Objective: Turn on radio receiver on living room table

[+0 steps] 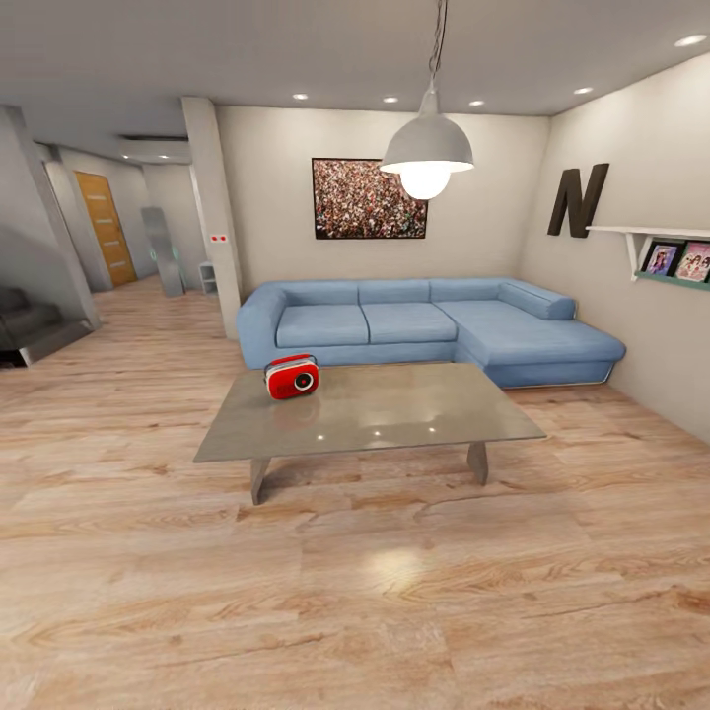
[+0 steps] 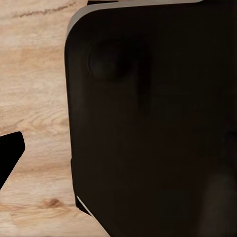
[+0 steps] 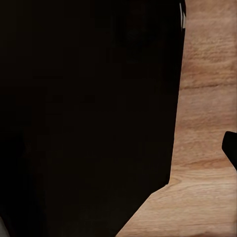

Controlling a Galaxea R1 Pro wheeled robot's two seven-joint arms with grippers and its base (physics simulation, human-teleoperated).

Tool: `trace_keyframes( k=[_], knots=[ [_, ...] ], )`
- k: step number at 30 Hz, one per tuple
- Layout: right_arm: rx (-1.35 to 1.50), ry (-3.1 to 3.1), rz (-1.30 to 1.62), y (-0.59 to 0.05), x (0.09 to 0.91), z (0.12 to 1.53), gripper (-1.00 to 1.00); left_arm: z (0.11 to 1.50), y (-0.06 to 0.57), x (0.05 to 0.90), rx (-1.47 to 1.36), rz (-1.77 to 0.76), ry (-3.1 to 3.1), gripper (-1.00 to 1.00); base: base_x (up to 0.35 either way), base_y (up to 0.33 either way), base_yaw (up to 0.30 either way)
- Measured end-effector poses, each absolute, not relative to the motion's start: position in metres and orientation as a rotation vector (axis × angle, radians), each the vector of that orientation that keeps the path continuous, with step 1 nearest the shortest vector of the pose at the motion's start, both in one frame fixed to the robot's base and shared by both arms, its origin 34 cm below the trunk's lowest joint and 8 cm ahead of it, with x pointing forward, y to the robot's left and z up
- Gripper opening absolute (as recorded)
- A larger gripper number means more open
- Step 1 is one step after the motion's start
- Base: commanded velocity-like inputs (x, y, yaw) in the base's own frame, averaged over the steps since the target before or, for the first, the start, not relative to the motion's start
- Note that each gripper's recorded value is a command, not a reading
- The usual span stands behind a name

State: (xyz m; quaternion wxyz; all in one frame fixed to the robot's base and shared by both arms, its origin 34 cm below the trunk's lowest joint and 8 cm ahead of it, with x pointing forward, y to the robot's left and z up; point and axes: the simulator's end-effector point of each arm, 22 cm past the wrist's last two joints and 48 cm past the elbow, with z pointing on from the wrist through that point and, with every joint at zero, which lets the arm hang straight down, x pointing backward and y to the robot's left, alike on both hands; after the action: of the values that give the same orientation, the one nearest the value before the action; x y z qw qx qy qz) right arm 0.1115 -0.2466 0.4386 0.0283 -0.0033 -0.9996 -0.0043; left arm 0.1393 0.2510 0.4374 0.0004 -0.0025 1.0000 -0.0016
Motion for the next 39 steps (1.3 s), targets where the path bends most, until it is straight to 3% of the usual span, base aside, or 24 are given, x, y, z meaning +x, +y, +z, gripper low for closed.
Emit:
trace_keyframes(
  k=[9, 29, 39],
  knots=[
    [-0.004, -3.085, -0.014, -0.247, 0.111, 0.439, 1.00, 0.437, 0.256, 0.147, -0.001, 0.005, 3.124, 1.00, 0.000, 0.000, 0.007],
    [-0.004, -3.086, -0.012, -0.247, 0.112, 0.439, 1.00, 0.437, 0.254, 0.150, -0.019, 0.011, 3.118, 1.00, 0.000, 0.000, 0.247],
    [-0.005, -3.086, -0.013, -0.247, 0.112, 0.439, 1.00, 0.437, 0.254, 0.149, -0.022, 0.016, 3.118, 1.00, 0.047, 0.000, 0.058]
  ],
)
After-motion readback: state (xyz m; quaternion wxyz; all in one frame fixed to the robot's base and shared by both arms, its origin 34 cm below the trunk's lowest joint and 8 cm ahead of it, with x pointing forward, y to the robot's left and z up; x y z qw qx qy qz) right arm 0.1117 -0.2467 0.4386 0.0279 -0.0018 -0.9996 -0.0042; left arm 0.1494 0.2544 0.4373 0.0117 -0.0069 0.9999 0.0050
